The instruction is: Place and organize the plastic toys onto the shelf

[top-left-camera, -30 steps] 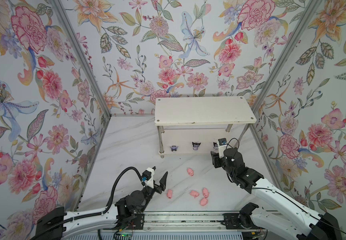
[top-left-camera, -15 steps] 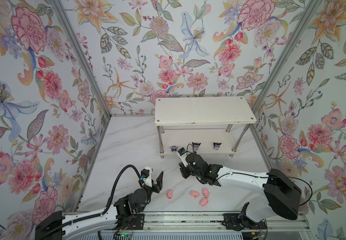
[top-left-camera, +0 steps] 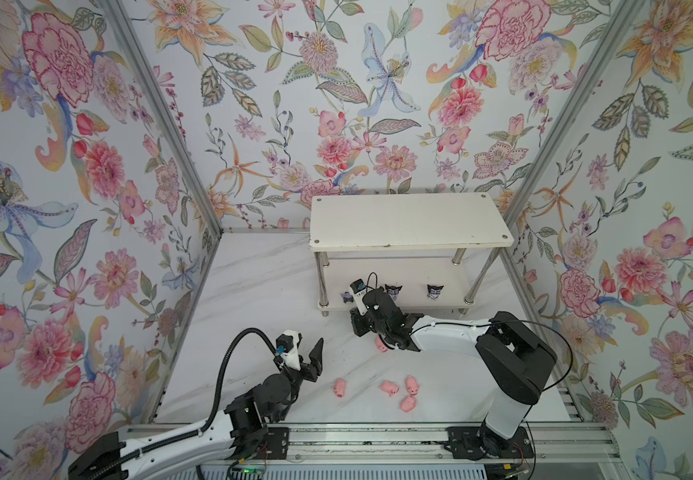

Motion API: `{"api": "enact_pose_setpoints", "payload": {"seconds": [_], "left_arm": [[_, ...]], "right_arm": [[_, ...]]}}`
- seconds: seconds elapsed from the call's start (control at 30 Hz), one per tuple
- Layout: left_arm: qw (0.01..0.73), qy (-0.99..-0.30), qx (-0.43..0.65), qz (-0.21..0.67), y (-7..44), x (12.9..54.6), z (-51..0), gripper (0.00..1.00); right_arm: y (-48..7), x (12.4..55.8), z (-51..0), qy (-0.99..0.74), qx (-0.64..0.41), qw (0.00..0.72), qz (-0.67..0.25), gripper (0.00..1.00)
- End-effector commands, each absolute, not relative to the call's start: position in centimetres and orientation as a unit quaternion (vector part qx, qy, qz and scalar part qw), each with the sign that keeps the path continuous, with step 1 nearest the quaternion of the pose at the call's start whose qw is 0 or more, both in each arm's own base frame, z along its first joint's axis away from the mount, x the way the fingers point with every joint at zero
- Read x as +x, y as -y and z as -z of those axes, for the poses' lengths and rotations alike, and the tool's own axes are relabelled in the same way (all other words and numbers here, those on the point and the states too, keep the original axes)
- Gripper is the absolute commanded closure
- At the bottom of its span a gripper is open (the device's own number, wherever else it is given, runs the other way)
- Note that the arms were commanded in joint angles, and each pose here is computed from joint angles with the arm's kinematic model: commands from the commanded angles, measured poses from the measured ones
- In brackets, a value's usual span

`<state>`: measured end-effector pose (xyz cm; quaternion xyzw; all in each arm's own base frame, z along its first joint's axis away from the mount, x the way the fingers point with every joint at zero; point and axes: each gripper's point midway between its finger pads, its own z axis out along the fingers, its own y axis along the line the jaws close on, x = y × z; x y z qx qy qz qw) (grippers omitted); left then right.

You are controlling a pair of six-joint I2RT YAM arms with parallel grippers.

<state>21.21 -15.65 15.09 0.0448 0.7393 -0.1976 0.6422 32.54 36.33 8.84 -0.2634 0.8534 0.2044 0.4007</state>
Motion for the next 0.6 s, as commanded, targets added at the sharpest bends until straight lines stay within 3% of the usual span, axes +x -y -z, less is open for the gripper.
{"api": "enact_pose_setpoints", "payload": {"seconds": [0.0, 0.57], "left_arm": [[0.614, -0.771, 0.081, 0.152, 14.0, 20.5, -9.0, 0.33], [0.609, -0.775, 0.081, 0.148, 13.9, 20.7, -8.7, 0.32]], "right_arm": [[-37.6, 33.8, -10.5, -0.843, -0.251, 0.414, -0.235, 1.00], [-37.5, 35.5, -9.4, -0.851, -0.232, 0.397, -0.254, 1.00]]}}
